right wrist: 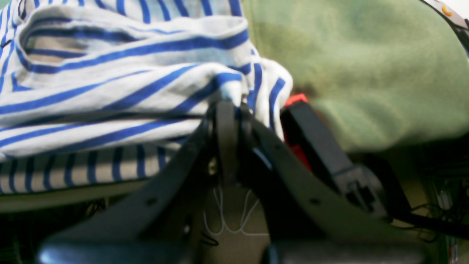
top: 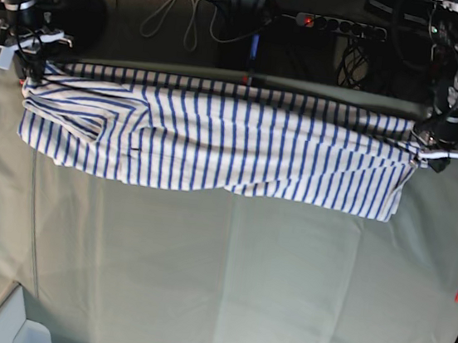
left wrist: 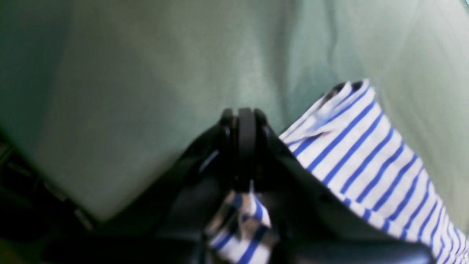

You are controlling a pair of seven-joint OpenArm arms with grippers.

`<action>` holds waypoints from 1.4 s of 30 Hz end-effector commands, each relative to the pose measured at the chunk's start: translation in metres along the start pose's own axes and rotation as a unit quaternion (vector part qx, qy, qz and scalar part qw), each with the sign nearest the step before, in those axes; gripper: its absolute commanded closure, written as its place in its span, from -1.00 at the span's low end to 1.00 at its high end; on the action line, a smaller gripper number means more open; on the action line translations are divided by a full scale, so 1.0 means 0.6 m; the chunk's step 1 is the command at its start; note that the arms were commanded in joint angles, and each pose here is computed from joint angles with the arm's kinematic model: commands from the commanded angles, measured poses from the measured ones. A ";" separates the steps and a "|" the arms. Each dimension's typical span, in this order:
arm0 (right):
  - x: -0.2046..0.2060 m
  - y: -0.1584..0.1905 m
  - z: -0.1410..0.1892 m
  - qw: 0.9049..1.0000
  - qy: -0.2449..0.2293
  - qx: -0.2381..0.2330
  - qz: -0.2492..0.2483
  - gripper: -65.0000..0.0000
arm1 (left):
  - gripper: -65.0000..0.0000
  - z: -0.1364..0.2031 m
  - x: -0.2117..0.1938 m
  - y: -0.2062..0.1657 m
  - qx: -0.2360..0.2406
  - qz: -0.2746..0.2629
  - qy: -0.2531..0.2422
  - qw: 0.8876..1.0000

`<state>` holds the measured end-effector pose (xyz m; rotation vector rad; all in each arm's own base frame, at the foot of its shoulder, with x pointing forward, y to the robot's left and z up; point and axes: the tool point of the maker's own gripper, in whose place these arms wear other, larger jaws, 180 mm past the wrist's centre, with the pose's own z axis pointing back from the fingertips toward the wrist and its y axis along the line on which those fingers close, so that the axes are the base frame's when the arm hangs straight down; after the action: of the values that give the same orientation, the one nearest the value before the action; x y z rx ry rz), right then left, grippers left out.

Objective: Layout the t-shirt on the table in an organized manner, then fold the t-shirt properly
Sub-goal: 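Fold the shirt again toward the collar with both grippers, forming a strip, then grasp the strip end with the left gripper and fold it toward the right gripper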

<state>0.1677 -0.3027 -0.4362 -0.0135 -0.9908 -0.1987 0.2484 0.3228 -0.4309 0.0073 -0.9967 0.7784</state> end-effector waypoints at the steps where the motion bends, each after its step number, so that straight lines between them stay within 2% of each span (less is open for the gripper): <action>1: 0.022 -0.007 0.004 1.000 -0.023 0.000 0.004 1.00 | 0.97 -0.001 0.026 -0.001 -0.001 -0.005 -0.025 1.000; 3: 0.020 -0.006 0.004 1.000 -0.021 0.001 0.005 1.00 | 0.82 -0.001 0.028 -0.002 -0.002 -0.005 -0.026 1.000; 9: 0.020 -0.006 0.004 1.000 -0.020 0.001 0.006 1.00 | 0.04 0.005 0.028 -0.009 -0.006 0.003 -0.030 1.000; 12: 0.019 -0.009 0.006 1.000 -0.017 0.000 0.010 0.78 | -0.19 0.012 0.035 -0.015 -0.013 0.000 -0.036 0.999; 14: 0.013 -0.013 0.014 1.000 -0.012 -0.002 0.012 0.57 | -0.27 0.016 0.042 -0.023 -0.020 -0.001 -0.041 0.999; 19: 0.040 -0.035 0.029 0.999 -0.037 -0.023 0.011 0.20 | -0.29 0.003 0.066 -0.044 -0.030 0.003 -0.057 0.998; 22: 0.066 -0.058 0.049 0.996 -0.074 -0.050 -0.016 0.17 | -0.29 -0.012 0.061 -0.047 -0.026 0.010 -0.052 0.998; 26: 0.105 -0.052 0.060 0.993 -0.102 -0.052 0.000 0.16 | -0.29 -0.030 0.054 -0.050 -0.022 0.020 -0.044 0.999; 29: 0.123 -0.034 0.062 0.992 -0.117 -0.046 0.008 0.16 | -0.29 -0.038 0.018 -0.067 -0.031 0.008 -0.017 0.999; 36: 0.110 0.045 0.029 0.994 -0.104 0.018 0.007 0.16 | -0.28 -0.045 -0.027 -0.085 -0.040 -0.008 0.016 0.999; 39: 0.079 0.075 0.013 0.997 -0.071 0.034 0.022 0.16 | -0.26 -0.044 -0.039 -0.097 -0.049 -0.017 0.024 0.998; 42: 0.051 0.093 -0.003 0.997 -0.041 0.045 0.037 0.16 | 0.08 -0.044 -0.044 -0.101 -0.052 -0.021 0.028 0.998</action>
<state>0.1859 -0.2484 -0.4224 0.0293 -1.0161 -0.0945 0.2853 0.2649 -0.4587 -0.0866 -0.9283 0.6917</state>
